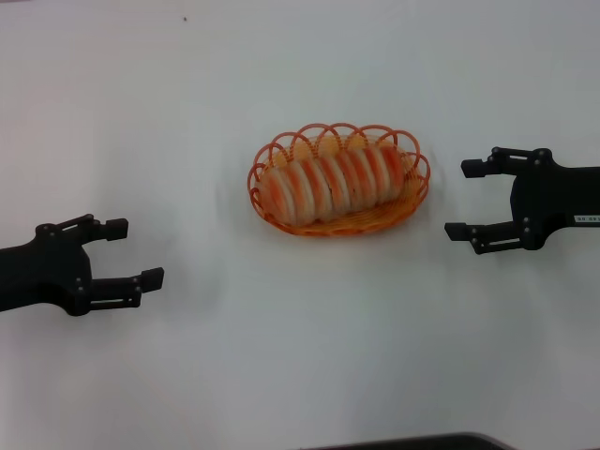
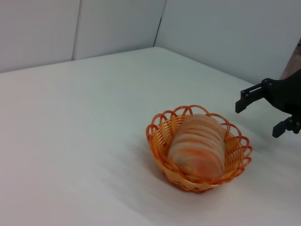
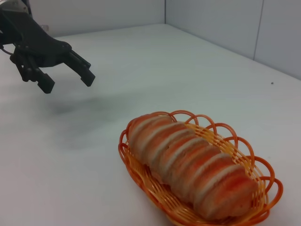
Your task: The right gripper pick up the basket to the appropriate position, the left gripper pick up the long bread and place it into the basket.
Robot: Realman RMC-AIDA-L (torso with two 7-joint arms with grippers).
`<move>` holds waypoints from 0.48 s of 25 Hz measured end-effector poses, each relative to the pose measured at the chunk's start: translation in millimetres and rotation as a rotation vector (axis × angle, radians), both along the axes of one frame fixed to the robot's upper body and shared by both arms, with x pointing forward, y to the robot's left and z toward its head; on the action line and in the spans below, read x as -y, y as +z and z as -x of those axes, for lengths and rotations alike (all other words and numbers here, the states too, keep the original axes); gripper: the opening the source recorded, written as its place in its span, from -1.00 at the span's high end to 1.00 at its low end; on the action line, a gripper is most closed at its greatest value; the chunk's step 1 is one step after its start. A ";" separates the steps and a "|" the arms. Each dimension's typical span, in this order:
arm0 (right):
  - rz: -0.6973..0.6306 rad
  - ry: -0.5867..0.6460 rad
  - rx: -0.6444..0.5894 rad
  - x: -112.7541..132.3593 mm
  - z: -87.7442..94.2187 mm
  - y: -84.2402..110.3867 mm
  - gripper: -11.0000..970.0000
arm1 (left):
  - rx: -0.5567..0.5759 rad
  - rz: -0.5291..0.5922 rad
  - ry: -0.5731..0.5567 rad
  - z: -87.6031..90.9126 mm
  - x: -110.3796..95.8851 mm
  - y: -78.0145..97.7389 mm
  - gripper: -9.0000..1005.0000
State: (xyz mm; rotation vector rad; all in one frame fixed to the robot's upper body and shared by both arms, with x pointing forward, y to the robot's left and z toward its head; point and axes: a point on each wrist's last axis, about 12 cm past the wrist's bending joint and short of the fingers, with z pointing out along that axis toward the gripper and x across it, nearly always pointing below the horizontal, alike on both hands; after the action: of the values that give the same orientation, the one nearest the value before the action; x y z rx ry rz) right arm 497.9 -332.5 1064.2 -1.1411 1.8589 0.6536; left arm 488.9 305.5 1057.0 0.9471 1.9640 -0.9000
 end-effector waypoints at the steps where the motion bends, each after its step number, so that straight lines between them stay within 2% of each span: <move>1: 0.000 0.000 0.000 0.0 0.0 0.0 -0.91 | 0.000 0.000 0.000 0.0 -0.1 0.0 -0.87; 12: 0.000 -0.001 -0.002 0.4 1.2 -0.9 -0.91 | 0.005 0.010 0.002 0.3 1.8 -0.1 -0.87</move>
State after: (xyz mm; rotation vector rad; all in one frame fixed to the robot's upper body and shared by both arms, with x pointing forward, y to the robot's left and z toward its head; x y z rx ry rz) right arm 496.6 -332.8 1063.3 -1.1401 1.8603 0.6547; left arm 488.6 303.7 1056.9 0.9409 1.9543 -0.9050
